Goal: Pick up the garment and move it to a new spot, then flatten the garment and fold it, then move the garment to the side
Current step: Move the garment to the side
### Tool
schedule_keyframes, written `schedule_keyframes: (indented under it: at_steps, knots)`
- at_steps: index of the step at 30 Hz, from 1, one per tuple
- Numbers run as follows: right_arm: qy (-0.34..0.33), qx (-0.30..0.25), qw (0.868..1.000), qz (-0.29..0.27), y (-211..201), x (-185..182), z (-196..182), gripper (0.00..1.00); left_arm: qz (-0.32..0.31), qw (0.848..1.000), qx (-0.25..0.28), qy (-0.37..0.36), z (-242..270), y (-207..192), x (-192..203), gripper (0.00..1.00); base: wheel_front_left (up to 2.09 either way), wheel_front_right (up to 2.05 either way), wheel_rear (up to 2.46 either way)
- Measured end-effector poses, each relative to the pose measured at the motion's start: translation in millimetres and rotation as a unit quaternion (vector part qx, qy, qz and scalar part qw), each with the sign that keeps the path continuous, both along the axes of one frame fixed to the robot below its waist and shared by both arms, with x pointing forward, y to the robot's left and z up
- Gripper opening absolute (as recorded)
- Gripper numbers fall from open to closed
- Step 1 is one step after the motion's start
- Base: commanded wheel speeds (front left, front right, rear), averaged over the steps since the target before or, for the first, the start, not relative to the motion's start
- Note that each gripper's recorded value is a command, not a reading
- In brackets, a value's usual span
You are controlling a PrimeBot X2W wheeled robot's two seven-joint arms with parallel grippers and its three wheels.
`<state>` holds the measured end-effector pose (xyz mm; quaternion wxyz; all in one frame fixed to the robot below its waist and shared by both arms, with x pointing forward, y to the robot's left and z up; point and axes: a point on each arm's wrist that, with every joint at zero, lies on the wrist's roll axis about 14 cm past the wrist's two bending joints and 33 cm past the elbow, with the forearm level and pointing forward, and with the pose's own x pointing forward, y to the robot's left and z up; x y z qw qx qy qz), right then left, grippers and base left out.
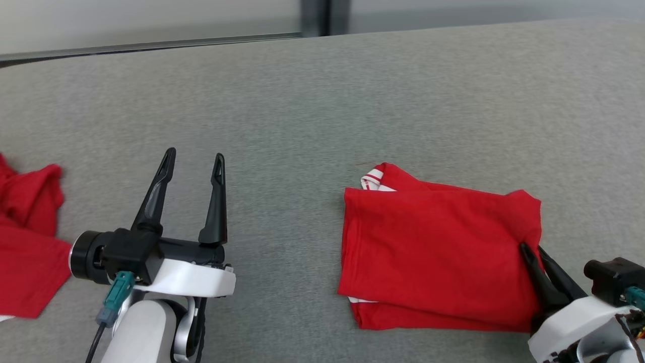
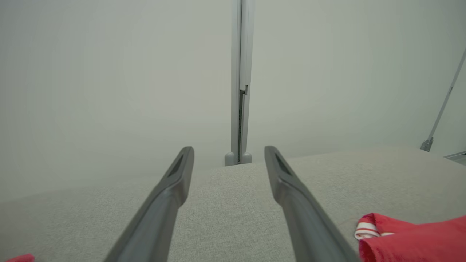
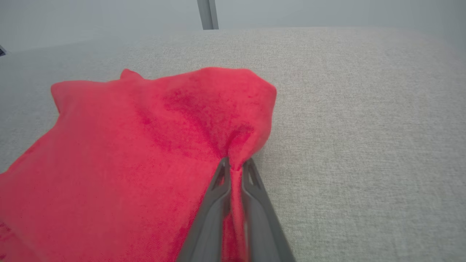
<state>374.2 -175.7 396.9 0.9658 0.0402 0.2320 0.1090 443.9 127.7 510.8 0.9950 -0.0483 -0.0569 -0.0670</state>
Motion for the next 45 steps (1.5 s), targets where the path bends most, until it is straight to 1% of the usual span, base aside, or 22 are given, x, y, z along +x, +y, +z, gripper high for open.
schedule_keyframes:
  at_steps: [5, 9, 13, 15, 19, 21, 23, 27, 28, 29, 30, 31, 33, 37, 40, 42, 45]
  knots:
    - [-0.022, -0.013, 0.999, -0.033, -28.0, -2.6, 13.1, 0.0, -0.068, 0.998, -0.015, -0.007, 3.5, -50.1, 19.6, 1.0, 0.0, 0.0, 0.0]
    - [-0.047, -0.034, 0.997, -0.06, -57.4, 11.9, 25.7, 0.0, -0.111, 0.993, -0.023, -0.014, 6.1, -83.5, 34.2, 1.0, 0.0, 0.0, 0.0]
    - [-0.073, -0.06, 0.991, -0.095, -96.0, 45.1, 37.1, 0.0, -0.136, 0.99, -0.022, -0.03, 9.6, -102.7, 53.4, 1.0, 0.0, 0.0, 0.0]
    - [-0.081, -0.082, 0.987, -0.11, -119.4, 60.9, 40.2, 0.0, -0.152, 0.987, -0.025, -0.033, 8.4, -113.5, 61.7, 1.0, 0.0, 0.0, 0.0]
    - [-0.084, -0.134, 0.973, -0.166, -188.0, 79.5, 44.8, 0.0, -0.182, 0.982, -0.03, -0.041, 2.5, -132.5, 76.0, 1.0, 0.0, 0.0, 0.0]
    - [-0.08, -0.161, 0.966, -0.183, -215.1, 85.5, 44.1, 0.0, -0.191, 0.98, -0.034, -0.04, -4.3, -138.3, 81.7, 1.0, 0.0, 0.0, 0.0]
    - [-0.07, -0.176, 0.963, -0.191, -230.5, 92.5, 37.8, 0.0, -0.196, 0.979, -0.034, -0.036, -13.6, -141.0, 86.5, 1.0, 0.0, 0.0, 0.0]
    - [-0.059, -0.184, 0.962, -0.192, -238.5, 109.7, 18.1, 0.0, -0.198, 0.98, -0.033, -0.019, -36.2, -140.5, 94.4, 1.0, 0.0, 0.0, 0.0]
    - [-0.05, -0.182, 0.962, -0.198, -241.3, 111.2, 10.6, 0.24, -0.199, 0.979, -0.033, -0.016, -40.8, -140.4, 95.9, 1.0, 0.0, 0.0, 0.0]
    - [-0.035, -0.184, 0.961, -0.205, -245.9, 109.7, 1.6, 0.49, -0.198, 0.98, -0.033, -0.013, -45.4, -139.6, 97.0, 1.0, 0.0, 0.0, 0.0]
    - [-0.018, -0.185, 0.959, -0.214, -251.4, 106.3, -7.6, 0.97, -0.198, 0.98, -0.032, -0.008, -50.0, -138.8, 97.5, 1.0, 0.0, 0.0, 0.0]
    - [-0.014, -0.186, 0.958, -0.22, -254.3, 105.4, -12.6, 1.0, -0.196, 0.98, -0.031, -0.004, -54.2, -137.8, 98.1, 1.0, 0.0, 0.0, 0.0]
    - [-0.018, -0.185, 0.955, -0.23, -258.1, 106.5, -14.8, 1.0, -0.194, 0.981, -0.029, -0.001, -57.2, -135.8, 99.0, 1.0, 0.0, 0.0, 0.0]
    - [-0.038, -0.178, 0.953, -0.244, -257.7, 101.7, -7.2, 1.0, -0.188, 0.982, -0.023, -0.006, -52.7, -130.8, 97.8, 1.0, 0.0, 0.0, 0.0]
    - [-0.061, -0.165, 0.951, -0.254, -254.3, 92.5, 5.9, 1.0, -0.179, 0.984, -0.024, 0.004, -51.5, -125.2, 89.6, 1.0, 0.0, 0.0, 0.0]
    - [-0.088, -0.157, 0.951, -0.251, -246.3, 88.2, 20.7, 1.0, -0.169, 0.985, -0.023, 0.006, -48.0, -119.7, 83.5, 1.0, 0.0, 0.0, 0.0]
    - [-0.108, -0.132, 0.955, -0.243, -219.0, 72.4, 24.7, 1.0, -0.153, 0.988, -0.022, 0.016, -45.1, -109.9, 72.9, 1.0, 0.0, 0.0, 0.0]
